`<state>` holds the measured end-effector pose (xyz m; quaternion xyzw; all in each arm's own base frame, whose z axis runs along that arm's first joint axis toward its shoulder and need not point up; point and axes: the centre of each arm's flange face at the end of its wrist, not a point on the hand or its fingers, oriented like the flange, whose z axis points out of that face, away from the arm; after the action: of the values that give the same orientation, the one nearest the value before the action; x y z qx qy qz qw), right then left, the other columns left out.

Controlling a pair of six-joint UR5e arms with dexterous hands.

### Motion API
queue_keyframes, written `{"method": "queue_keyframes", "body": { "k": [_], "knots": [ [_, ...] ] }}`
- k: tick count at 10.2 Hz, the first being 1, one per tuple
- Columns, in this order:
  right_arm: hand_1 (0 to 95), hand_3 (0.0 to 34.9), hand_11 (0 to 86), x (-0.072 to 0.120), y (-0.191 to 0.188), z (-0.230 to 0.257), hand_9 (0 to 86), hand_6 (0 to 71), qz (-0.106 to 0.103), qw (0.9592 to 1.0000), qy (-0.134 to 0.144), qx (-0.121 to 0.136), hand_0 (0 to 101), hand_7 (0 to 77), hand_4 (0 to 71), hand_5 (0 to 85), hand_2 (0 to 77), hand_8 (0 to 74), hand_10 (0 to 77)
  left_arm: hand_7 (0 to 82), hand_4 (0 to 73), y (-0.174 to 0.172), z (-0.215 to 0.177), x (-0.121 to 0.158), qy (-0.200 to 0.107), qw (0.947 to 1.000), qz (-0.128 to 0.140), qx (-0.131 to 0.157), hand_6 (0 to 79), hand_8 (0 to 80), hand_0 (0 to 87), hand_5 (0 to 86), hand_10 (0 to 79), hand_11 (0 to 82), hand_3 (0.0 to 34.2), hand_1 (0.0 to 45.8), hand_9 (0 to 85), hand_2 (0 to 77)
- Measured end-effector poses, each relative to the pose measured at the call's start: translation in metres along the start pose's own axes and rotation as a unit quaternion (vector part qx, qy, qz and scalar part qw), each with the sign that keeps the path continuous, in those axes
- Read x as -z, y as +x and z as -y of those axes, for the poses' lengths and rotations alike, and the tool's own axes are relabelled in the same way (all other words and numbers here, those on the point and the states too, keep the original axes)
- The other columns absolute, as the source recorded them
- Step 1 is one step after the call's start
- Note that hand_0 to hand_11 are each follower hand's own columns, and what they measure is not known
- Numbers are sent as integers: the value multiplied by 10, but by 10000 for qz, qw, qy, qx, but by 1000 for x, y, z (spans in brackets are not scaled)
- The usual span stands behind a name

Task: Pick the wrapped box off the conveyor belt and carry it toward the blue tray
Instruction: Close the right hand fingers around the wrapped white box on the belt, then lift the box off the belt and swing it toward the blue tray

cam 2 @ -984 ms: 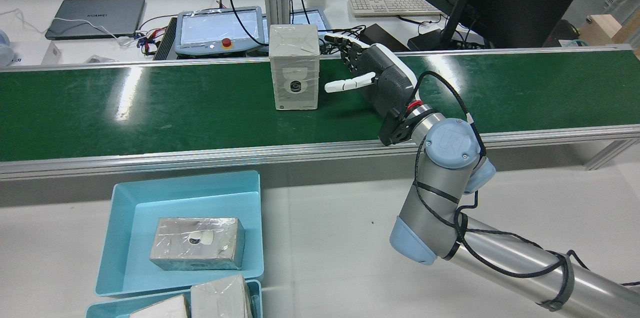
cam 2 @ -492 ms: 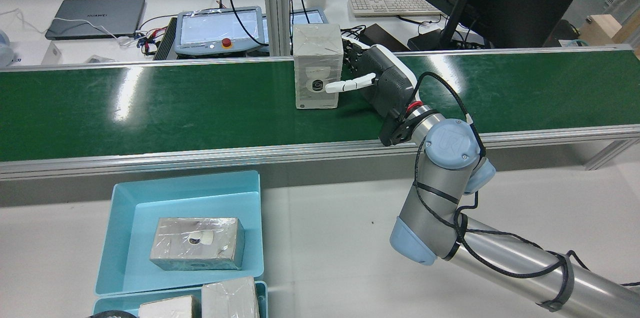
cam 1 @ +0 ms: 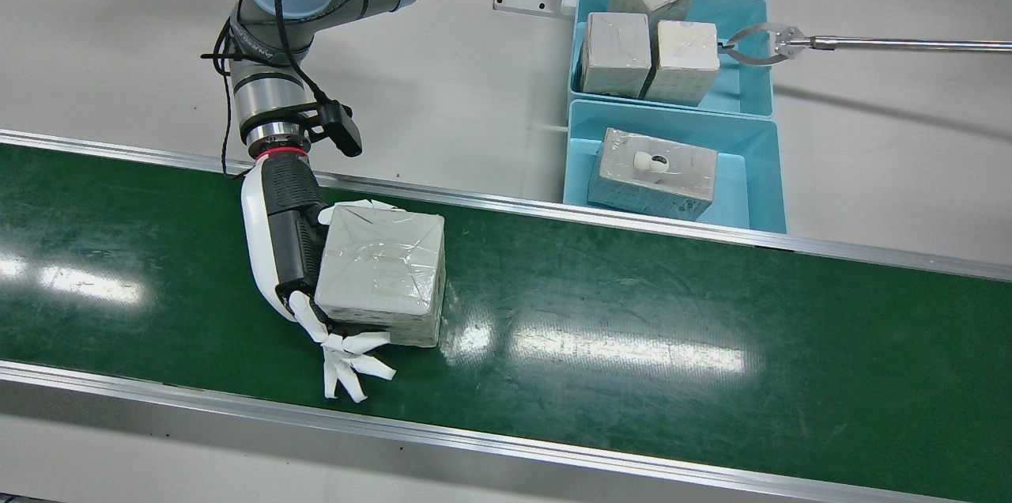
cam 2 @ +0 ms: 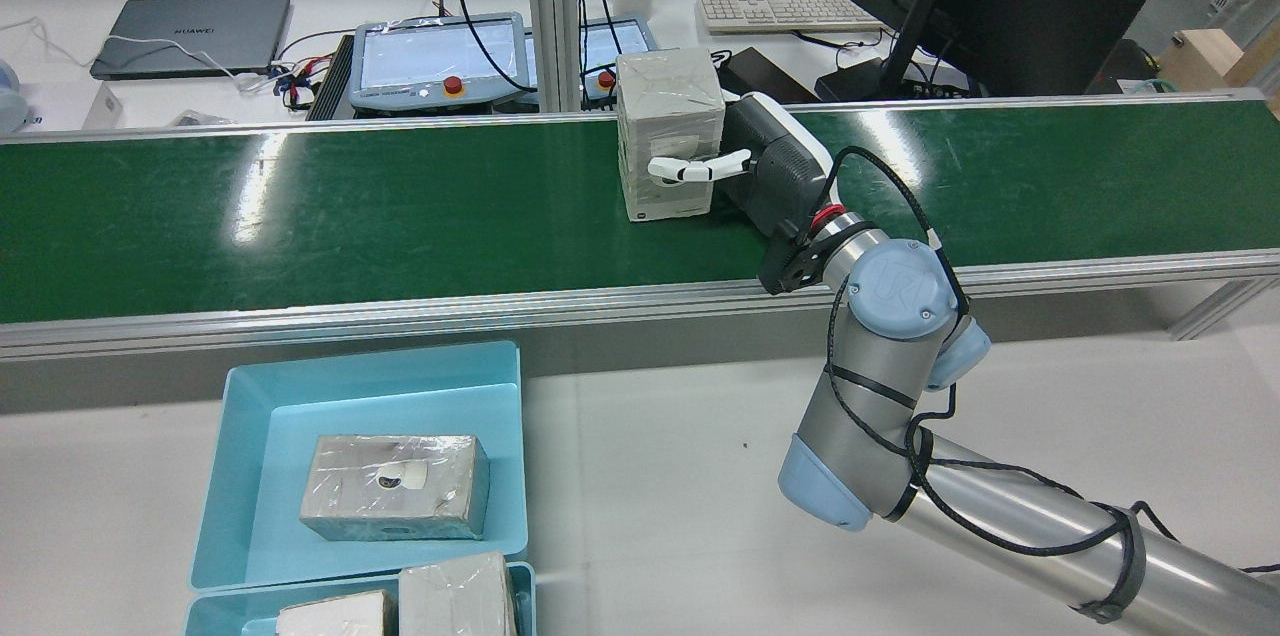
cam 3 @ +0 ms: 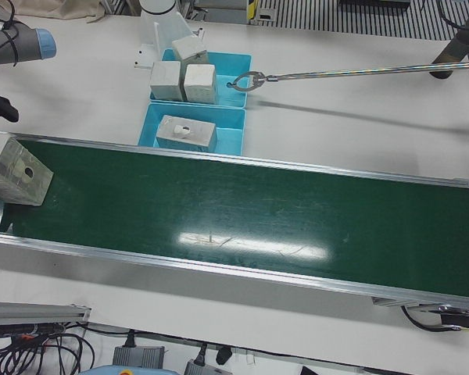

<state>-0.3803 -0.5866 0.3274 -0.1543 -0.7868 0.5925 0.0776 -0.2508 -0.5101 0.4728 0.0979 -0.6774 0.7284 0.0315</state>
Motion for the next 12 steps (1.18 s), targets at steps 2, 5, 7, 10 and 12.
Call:
{"method": "queue_keyframes", "body": {
  "k": [2,5,7,10,12],
  "knots": [
    [196,1,11,-6,-2,-24,213,196,-13,9998,181,85,508,267,153,436,322,175,16,5,0,0,0,0,0,10000,0,0,5,5,0,11,0,5,0,0,5,5],
    [185,0,213,-12,-5,-73,327,262,-21,10000,86,40,496,289,153,447,327,316,5,5,0,0,0,0,0,10000,0,0,5,5,0,11,5,5,0,0,5,11],
    [82,0,404,-15,-4,-107,344,300,-21,9998,-157,-79,445,295,158,464,382,415,104,5,0,0,0,0,0,10000,0,0,5,5,0,11,5,5,0,0,5,11],
    [38,0,704,-22,35,-168,409,300,-253,9975,-575,-317,427,295,158,464,393,513,436,5,0,0,0,0,0,10000,0,0,5,5,0,11,5,5,0,0,5,11],
    [38,0,698,-14,90,-198,404,458,-578,9948,-727,-419,457,278,147,529,393,556,660,5,0,0,0,0,0,10000,0,0,5,5,0,11,5,5,0,0,5,11]
  ]
}}
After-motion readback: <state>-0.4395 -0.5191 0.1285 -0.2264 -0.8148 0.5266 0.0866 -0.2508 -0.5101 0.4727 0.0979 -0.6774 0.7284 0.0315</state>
